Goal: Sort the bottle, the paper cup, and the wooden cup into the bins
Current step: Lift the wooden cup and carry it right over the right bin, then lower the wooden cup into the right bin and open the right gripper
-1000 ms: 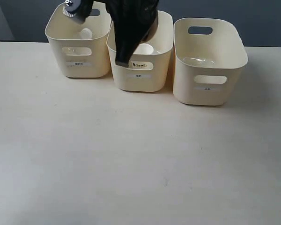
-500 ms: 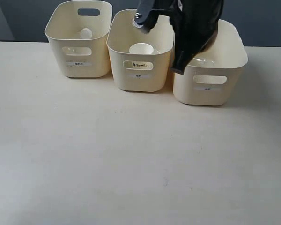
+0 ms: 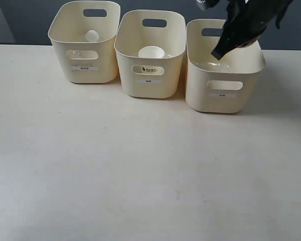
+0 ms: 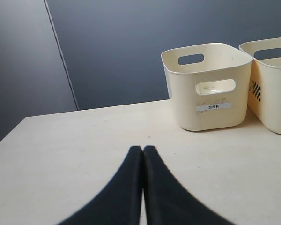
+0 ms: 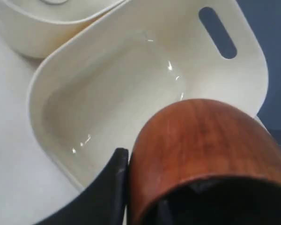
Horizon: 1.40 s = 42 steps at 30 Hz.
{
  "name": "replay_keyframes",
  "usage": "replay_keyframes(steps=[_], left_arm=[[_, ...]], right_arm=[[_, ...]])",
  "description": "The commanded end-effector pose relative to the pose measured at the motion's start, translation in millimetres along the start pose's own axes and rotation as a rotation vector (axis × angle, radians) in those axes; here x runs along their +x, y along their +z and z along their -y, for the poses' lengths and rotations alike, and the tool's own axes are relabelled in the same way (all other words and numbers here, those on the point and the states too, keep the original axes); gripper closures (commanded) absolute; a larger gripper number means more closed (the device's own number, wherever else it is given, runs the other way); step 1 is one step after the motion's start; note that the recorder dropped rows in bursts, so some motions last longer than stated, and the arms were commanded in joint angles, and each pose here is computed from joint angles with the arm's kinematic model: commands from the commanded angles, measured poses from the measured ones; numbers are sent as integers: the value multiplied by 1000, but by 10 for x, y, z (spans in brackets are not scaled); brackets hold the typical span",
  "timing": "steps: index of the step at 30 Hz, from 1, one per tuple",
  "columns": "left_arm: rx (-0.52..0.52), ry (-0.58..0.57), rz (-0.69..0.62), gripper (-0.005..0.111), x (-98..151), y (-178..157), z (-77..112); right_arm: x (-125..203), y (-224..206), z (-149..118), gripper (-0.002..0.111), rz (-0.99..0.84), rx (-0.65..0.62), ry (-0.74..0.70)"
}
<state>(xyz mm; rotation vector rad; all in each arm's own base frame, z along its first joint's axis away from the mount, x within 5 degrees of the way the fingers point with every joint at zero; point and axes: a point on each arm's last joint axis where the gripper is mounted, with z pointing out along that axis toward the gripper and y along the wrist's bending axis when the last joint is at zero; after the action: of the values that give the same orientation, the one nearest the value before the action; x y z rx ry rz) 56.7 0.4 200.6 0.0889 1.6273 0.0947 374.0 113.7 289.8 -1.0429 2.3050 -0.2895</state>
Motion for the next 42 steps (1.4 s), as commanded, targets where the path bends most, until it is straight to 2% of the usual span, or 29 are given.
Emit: replay_keyframes(steps=[1,5,12,19,29,42], left_arm=[[-2,-1,10,107,-3,-3,-1],[-2,-1,10,107,-3,-3,-1],[-2,-1,10,107,-3,-3,-1],[-2,-1,10,107,-3,-3,-1],[-2,-1,10,107,-3,-3,-1],[-2,-1,10,107,-3,-3,-1]], right_arm=[[32,123,148,109,90,-12,47],[37,573,159,109,69,-35,54],[-185,981,207,109,40,-122,12],[-254,1164,241,109,-24,-177,13],[-113,1371,359,109,-74,-303,152],[8,1586,320,109,-120,-327,165]])
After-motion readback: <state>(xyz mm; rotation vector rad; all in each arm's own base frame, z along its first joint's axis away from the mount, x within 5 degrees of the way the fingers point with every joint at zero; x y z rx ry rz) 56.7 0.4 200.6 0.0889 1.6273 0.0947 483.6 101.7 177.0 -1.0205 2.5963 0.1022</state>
